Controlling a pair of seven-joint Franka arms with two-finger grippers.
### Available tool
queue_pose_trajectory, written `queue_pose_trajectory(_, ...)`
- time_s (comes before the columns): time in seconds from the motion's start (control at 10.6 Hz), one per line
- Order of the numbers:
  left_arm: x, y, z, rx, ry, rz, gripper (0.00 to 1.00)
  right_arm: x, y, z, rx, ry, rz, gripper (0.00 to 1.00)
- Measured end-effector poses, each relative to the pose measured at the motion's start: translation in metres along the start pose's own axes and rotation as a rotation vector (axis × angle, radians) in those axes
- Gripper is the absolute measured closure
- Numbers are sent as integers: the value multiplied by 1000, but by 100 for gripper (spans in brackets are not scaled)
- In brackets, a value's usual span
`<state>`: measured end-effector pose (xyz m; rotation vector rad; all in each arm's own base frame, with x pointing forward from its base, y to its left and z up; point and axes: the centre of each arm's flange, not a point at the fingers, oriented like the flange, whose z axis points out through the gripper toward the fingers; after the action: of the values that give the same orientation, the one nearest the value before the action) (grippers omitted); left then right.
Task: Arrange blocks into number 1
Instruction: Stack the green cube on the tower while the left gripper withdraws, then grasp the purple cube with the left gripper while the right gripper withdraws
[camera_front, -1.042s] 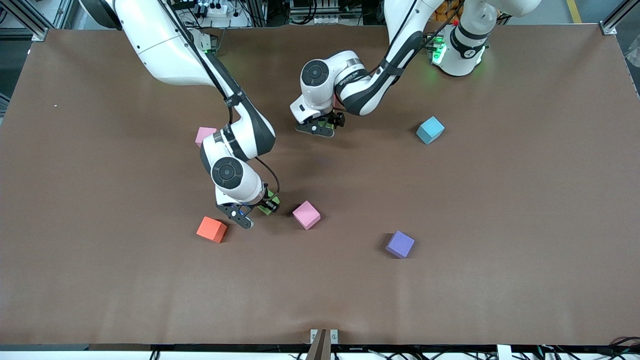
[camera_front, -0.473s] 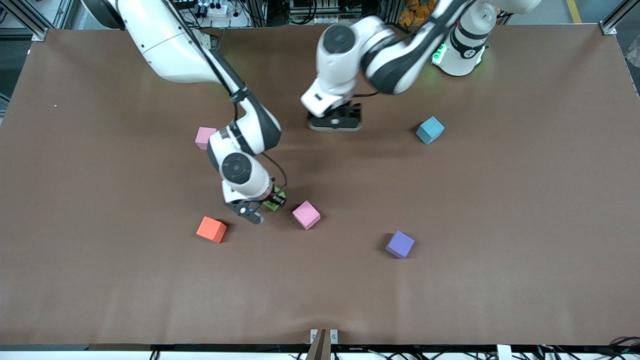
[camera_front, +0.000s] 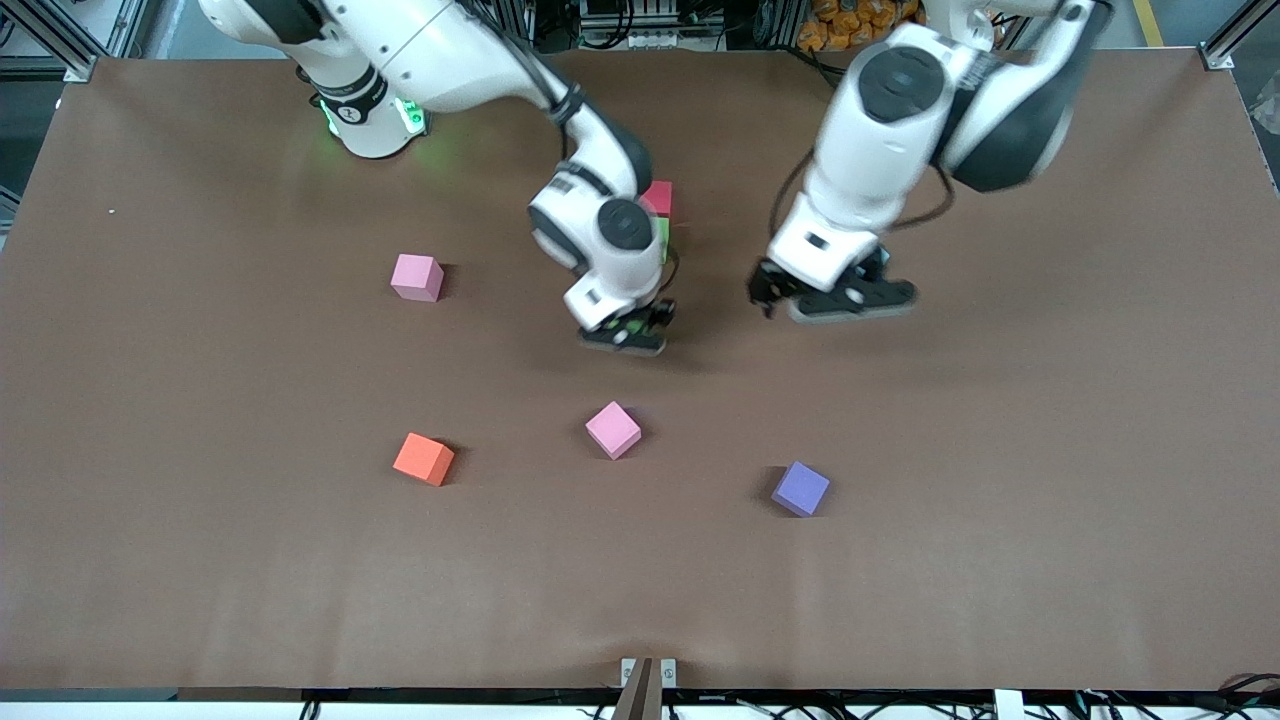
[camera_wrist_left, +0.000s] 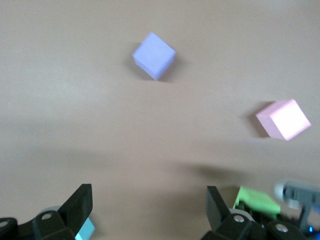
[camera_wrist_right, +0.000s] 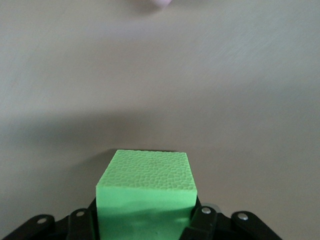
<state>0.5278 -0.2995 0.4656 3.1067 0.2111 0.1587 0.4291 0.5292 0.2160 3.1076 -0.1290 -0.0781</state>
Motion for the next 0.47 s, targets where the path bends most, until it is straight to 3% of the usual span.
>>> queue_pose_trajectory(0.47, 69, -66, 38, 6, -48, -77, 0, -32, -5, 18, -33, -27, -62, 38)
